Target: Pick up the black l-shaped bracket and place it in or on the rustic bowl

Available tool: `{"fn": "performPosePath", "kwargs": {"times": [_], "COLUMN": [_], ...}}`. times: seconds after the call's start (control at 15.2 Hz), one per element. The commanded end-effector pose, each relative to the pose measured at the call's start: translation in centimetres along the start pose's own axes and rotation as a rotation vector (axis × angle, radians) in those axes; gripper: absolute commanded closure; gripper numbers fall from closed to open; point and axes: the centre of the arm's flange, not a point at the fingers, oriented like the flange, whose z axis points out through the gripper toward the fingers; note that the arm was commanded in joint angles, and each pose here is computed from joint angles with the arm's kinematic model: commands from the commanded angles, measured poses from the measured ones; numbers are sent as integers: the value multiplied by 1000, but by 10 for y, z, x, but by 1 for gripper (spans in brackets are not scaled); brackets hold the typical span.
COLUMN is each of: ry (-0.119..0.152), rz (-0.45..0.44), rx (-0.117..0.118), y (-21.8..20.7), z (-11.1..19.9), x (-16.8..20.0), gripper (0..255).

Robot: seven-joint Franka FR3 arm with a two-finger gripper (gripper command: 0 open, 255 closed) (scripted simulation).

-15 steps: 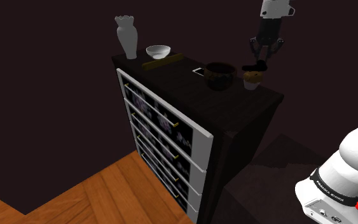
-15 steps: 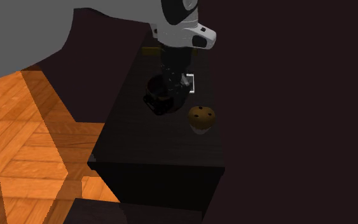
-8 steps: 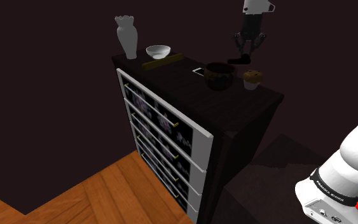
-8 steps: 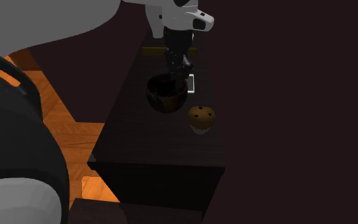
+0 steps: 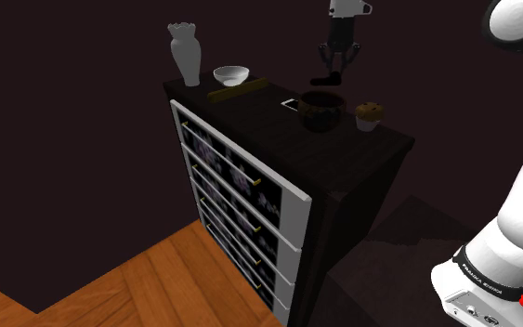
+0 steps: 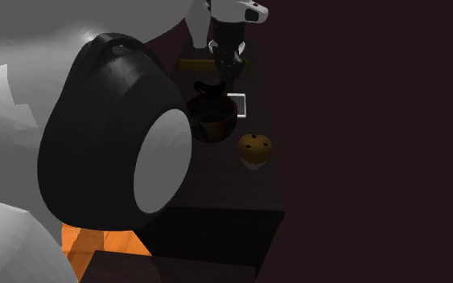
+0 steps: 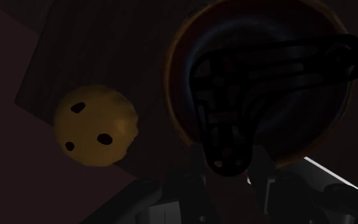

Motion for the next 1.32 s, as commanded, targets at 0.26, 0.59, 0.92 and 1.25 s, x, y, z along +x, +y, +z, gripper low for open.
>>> {"fn": "performPosePath", "kwargs": {"times": [0.26, 0.59, 0.92, 1.25], "ry": [1, 1, 1, 1], "rz": [0, 0, 0, 0], "rx": [1, 1, 1, 1], "y": [-6, -8, -9, -9], "z": [31, 57, 73, 73], "x": [5, 7, 9, 9], "gripper": [255, 255, 255, 255]}}
